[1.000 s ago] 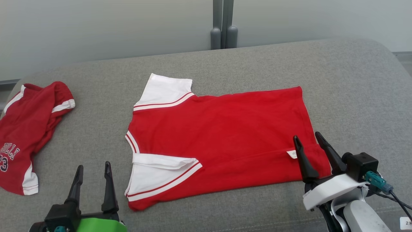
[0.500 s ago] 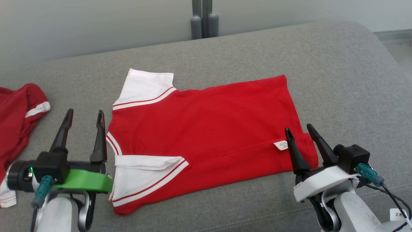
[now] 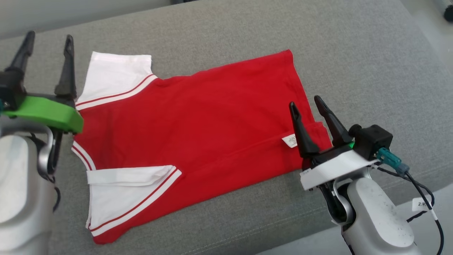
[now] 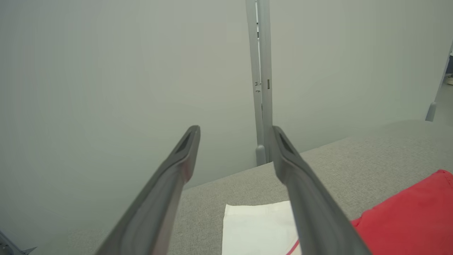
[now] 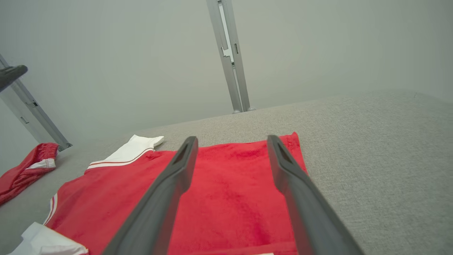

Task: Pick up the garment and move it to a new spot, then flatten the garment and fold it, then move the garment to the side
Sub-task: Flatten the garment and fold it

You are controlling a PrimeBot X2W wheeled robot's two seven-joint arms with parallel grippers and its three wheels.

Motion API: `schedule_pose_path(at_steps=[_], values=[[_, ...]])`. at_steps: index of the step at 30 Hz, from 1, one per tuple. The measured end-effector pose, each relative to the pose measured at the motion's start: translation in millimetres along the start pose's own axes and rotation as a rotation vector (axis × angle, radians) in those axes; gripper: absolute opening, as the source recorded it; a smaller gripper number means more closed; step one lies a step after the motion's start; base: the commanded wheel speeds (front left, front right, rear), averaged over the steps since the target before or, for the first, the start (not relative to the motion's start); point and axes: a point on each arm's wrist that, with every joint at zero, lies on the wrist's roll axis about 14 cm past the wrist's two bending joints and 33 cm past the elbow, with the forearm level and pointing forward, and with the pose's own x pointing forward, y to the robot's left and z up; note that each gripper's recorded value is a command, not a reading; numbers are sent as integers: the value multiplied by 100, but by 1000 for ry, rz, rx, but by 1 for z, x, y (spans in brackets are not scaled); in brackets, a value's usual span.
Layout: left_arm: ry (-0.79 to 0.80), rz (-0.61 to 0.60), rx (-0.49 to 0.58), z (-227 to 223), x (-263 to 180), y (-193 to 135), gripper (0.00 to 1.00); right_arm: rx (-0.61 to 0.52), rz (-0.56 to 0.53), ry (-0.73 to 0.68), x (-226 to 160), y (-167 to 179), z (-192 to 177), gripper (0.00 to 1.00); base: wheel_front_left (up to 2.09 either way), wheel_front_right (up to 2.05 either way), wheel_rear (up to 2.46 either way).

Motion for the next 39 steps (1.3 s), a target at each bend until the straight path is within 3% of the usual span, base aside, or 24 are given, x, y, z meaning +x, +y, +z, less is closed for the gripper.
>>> schedule_pose_path(at_steps=[7, 15, 27, 35, 36, 37, 39], values=[[89, -37, -33, -30, 52, 9, 100, -14, -24, -4, 17, -13, -2, 100, 0, 0, 0], [276, -82, -74, -99, 84, 9, 100, -29, -65, 27, 26, -33, -17, 100, 0, 0, 0], [557, -79, -142, -208, 87, 11, 100, -29, -114, 75, 29, -55, -36, 100, 0, 0, 0], [620, -66, -140, -235, 89, 14, 98, -34, -137, 97, 26, -64, -44, 100, 0, 0, 0], [621, -64, -144, -235, 90, 14, 52, -34, -138, 98, 26, -64, -44, 100, 0, 0, 0], [621, -62, -146, -235, 90, 15, 0, -34, -138, 98, 26, -65, -45, 100, 0, 0, 0], [622, -65, -139, -234, 90, 15, 0, -34, -137, 99, 27, -64, -45, 100, 0, 0, 0]])
